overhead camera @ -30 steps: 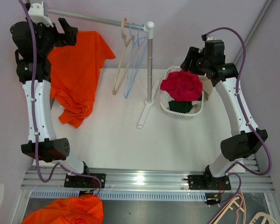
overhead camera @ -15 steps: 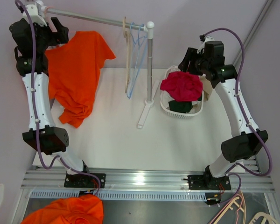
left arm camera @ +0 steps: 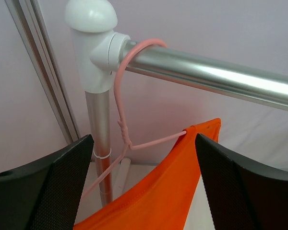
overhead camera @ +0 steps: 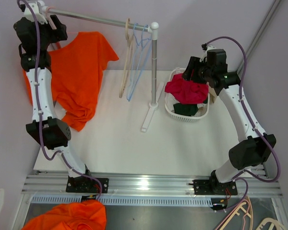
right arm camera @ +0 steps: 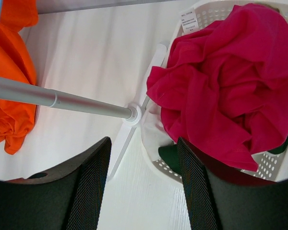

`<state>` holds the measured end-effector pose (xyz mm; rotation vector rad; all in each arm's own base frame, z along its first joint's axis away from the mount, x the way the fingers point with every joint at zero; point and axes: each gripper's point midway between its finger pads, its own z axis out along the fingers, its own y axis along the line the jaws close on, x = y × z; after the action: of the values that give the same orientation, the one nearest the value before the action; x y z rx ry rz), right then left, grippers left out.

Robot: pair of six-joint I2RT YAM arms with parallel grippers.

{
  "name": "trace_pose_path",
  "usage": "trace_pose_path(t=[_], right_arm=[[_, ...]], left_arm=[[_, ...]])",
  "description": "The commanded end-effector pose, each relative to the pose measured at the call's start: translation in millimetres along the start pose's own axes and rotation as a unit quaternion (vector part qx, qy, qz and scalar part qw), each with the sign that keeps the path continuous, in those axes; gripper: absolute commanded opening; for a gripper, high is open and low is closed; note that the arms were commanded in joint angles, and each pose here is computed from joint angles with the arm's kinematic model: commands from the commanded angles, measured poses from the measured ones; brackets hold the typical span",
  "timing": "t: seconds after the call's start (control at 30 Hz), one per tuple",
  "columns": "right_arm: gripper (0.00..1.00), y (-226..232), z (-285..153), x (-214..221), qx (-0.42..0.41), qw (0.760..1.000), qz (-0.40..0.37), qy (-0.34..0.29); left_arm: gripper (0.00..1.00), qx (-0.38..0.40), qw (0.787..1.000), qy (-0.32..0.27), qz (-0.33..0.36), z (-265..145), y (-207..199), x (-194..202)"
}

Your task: Remove the t-shirt from the hanger

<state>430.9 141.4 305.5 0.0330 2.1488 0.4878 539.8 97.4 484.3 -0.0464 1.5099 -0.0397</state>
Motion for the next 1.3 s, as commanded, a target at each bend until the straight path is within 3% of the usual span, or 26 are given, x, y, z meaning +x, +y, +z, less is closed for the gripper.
trace_pose_path(t=[0.0,0.33,0.43,0.47,0.57,0.63,0.73,1.27], right_arm=[[0.62,17,-17,-15,-0.026,0.999,-0.018,-0.035],[0.62,21,-12,-14,-0.028,0.999,-0.024,-0.034],[0.62,22,-11,-14,-0.027,0.999,-0.025,-0.034],[0.62,22,-10,-13,-0.027,0.999,-0.024,-0.033],[0.62,24,-9,-12,-0.028,0.999,-0.024,-0.031],[0.62,26,-9,-10,-0.029,0.999,-0.025,-0.03],[0.62,27,-7,-7,-0.029,0.999,-0.025,-0.026],[0.62,32,-13,7,-0.041,0.999,-0.029,-0.019]], left_arm=[[0.9,-0.003,0.999,-0.04,0.006,10,7,-19],[0.78,0.014,0.999,-0.04,0.009,35,12,-5],[0.61,0.034,0.999,-0.041,0.001,38,7,-3],[0.45,0.038,0.998,-0.043,-0.001,38,6,-5],[0.16,0.051,0.997,-0.048,-0.011,36,0,-10],[0.13,0.064,0.996,-0.053,-0.017,34,-5,-14],[0.01,0.077,0.995,-0.06,-0.024,29,-12,-23],[0.01,0.202,0.973,-0.1,-0.057,-9,-74,-75]])
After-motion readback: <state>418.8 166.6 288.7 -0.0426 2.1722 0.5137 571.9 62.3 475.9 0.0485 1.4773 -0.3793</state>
